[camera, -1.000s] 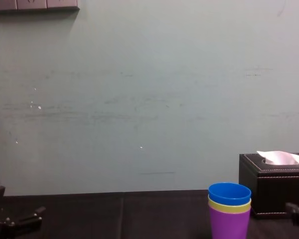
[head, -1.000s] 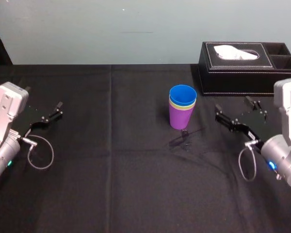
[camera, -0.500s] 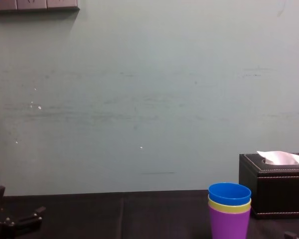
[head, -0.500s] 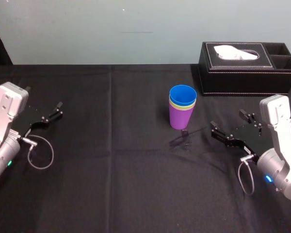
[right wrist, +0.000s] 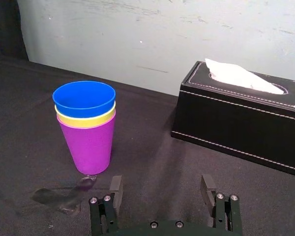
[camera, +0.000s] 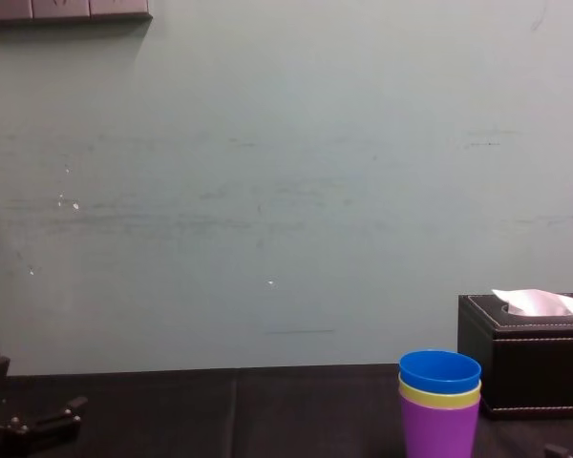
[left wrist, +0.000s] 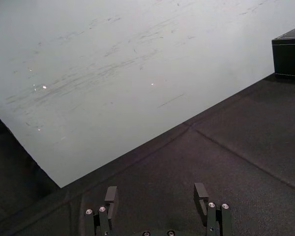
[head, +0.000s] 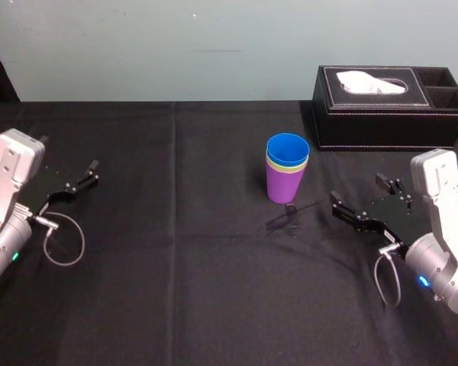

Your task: Stack the three plastic cups sequentially using one hand.

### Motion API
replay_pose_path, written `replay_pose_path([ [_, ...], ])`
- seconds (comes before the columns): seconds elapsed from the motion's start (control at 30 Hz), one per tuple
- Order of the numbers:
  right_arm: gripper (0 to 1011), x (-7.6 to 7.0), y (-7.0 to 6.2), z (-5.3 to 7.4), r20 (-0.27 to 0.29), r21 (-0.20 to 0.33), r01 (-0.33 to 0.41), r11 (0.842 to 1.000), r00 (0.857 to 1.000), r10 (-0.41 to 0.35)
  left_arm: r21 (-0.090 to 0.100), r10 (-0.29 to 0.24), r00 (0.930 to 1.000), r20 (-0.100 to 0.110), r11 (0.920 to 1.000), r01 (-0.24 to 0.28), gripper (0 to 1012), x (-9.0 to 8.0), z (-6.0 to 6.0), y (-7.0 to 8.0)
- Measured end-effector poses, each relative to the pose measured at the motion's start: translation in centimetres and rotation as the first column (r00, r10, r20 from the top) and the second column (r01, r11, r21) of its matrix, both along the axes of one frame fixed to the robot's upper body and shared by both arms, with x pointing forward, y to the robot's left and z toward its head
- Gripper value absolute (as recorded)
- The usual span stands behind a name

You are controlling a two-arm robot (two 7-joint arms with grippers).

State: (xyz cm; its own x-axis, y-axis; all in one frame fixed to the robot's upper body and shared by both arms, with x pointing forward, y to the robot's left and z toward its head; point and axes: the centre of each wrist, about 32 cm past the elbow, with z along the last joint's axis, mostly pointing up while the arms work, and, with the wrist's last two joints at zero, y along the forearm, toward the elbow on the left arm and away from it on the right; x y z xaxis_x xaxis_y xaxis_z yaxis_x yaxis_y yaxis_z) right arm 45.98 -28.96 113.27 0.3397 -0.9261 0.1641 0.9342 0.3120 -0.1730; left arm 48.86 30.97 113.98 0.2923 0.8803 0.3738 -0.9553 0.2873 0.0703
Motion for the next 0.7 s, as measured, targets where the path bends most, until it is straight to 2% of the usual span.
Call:
replay_pose_path([
  [0.7, 1003, 0.0, 0.07, 0.05, 0.002, -0.004, 0.002, 1.0, 1.0, -0.002, 0.0, 0.0, 1.0, 0.0, 1.0, 0.0, 1011, 0.0, 0.0, 0.0],
])
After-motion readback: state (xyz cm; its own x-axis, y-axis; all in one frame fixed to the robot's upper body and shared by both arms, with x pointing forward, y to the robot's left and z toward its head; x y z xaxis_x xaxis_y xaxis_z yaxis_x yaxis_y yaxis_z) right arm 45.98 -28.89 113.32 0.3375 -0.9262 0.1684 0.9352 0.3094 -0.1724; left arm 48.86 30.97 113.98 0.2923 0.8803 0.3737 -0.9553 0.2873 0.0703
